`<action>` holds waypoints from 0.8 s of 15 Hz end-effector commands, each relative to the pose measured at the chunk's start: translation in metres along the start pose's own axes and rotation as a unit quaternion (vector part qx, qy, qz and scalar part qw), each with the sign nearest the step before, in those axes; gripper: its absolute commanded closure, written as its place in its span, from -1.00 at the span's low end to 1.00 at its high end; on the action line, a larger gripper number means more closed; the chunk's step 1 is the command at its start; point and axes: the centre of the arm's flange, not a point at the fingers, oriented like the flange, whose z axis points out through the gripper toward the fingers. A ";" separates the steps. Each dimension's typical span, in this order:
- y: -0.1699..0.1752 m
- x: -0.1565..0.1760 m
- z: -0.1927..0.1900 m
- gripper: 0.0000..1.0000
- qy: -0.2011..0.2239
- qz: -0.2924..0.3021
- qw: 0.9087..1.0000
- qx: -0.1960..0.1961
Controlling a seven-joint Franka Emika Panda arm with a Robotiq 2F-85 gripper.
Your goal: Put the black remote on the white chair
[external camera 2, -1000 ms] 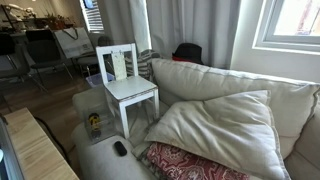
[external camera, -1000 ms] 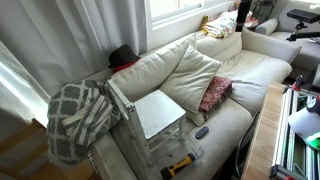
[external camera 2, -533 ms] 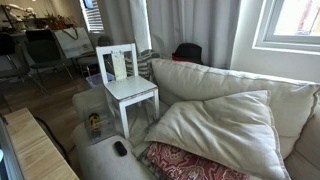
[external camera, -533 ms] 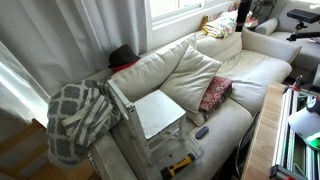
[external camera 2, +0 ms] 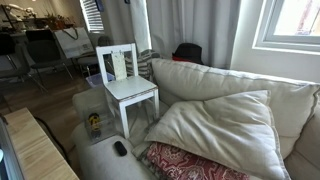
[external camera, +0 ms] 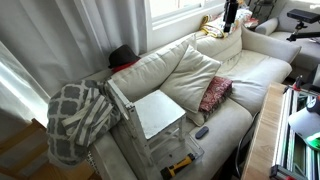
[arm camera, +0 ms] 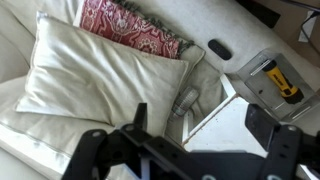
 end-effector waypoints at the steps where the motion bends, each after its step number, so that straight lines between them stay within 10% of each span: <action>1: 0.010 0.085 0.042 -1.00 0.010 -0.099 0.995 0.013; 9: -0.034 0.185 0.186 -1.00 0.047 -0.304 0.949 0.063; 10: -0.038 0.162 0.157 -1.00 0.046 -0.264 0.962 0.045; 12: -0.046 0.173 0.184 -1.00 0.042 -0.290 0.954 0.059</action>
